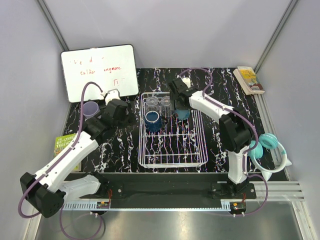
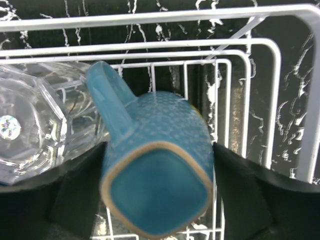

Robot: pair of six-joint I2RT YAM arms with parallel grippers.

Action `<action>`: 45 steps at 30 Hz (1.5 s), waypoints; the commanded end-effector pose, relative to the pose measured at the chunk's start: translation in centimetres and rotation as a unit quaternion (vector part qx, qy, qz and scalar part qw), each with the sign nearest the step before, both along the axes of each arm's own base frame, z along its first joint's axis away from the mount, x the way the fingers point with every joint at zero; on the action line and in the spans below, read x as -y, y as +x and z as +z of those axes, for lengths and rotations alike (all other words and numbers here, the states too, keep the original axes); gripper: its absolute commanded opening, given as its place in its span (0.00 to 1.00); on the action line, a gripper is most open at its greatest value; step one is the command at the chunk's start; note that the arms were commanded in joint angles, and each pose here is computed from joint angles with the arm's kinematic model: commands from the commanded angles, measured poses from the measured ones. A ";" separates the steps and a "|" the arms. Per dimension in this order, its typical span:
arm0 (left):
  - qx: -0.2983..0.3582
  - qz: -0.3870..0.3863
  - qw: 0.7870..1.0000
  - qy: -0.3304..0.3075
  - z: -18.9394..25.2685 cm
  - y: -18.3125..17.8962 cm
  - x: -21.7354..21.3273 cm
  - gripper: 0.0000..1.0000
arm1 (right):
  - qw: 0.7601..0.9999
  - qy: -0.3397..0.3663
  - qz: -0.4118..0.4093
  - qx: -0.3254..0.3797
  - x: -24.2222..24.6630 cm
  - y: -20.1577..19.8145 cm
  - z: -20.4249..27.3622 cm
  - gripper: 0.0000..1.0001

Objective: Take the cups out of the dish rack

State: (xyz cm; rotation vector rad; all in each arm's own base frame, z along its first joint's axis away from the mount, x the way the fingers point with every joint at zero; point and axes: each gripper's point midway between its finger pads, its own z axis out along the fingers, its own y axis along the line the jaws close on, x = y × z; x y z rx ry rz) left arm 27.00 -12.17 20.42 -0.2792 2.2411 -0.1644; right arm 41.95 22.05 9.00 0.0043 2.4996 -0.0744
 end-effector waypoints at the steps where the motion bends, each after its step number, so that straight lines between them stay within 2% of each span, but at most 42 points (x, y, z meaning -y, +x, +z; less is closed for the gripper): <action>1: 0.014 -0.004 1.000 -0.014 0.2 0.7 0.8 0.82 | 1.000 0.016 -0.006 0.003 -0.1 0.4 -0.6 0.70; 6: 0.012 -0.005 1.000 -0.012 0.0 0.8 0.9 0.82 | 1.000 0.017 -0.009 0.011 0.1 0.4 0.0 0.35; 7: 0.013 -0.005 1.000 -0.013 0.0 0.8 0.9 0.82 | 1.000 0.015 -0.011 0.013 0.3 0.3 0.0 0.23; 8: 0.011 -0.006 1.000 -0.012 -0.1 0.7 1.0 0.82 | 1.000 0.015 -0.014 0.016 0.5 0.4 0.3 0.00; 13: 0.012 -0.004 1.000 -0.008 -0.2 0.9 0.8 0.81 | 0.998 0.028 -0.027 0.045 1.1 -0.1 3.1 0.00; 21: 0.019 -0.009 1.000 -0.016 0.1 1.5 1.5 0.81 | 0.988 0.095 -0.007 0.121 1.2 -1.7 12.2 0.00; 25: 0.035 -0.038 0.997 -0.060 0.8 1.7 3.3 0.81 | 0.978 0.159 0.024 0.135 0.2 -3.6 15.3 0.00; 28: 0.059 -0.070 0.989 -0.118 1.6 1.5 5.3 0.81 | 0.958 0.234 0.057 0.152 -1.2 -5.7 17.5 0.00; 31: 0.101 -0.121 0.967 -0.199 3.5 0.8 7.7 0.81 | 0.928 0.315 0.099 0.174 -2.3 -8.5 19.4 0.00; 33: 0.154 -0.141 0.944 -0.256 6.4 0.5 8.7 0.81 | 0.896 0.374 0.142 0.194 -3.8 -9.9 21.5 0.00; 34: 0.155 -0.149 0.939 -0.269 5.6 0.1 8.9 0.82 | 0.885 0.398 0.145 0.192 -3.8 -11.1 21.3 0.00; 35: 0.166 -0.159 0.928 -0.294 6.4 -0.3 9.4 0.82 | 0.855 0.436 0.176 0.217 -4.7 -11.8 23.3 0.00; 36: 0.208 -0.179 0.905 -0.326 8.9 -0.7 9.8 0.82 | 0.839 0.458 0.185 0.228 -4.9 -12.4 24.1 0.00; 37: 0.204 -0.187 0.898 -0.342 8.2 -1.2 10.1 0.82 | 0.825 0.486 0.190 0.216 -5.0 -13.7 23.8 0.00; 38: 0.233 -0.195 0.881 -0.362 9.8 -1.4 10.3 0.82 | 0.802 0.509 0.205 0.235 -5.3 -14.1 25.2 0.00; 40: 0.246 -0.204 0.862 -0.394 10.6 -2.1 10.5 0.82 | 0.780 0.545 0.214 0.221 -5.6 -15.5 25.0 0.00; 41: 0.261 -0.212 0.849 -0.408 10.9 -2.4 10.5 0.82 | 0.759 0.563 0.225 0.237 -5.7 -15.9 26.1 0.00; 45: 0.280 -0.231 0.812 -0.456 12.1 -3.6 10.8 0.82 | 0.724 0.609 0.230 0.230 -5.8 -17.1 26.2 0.00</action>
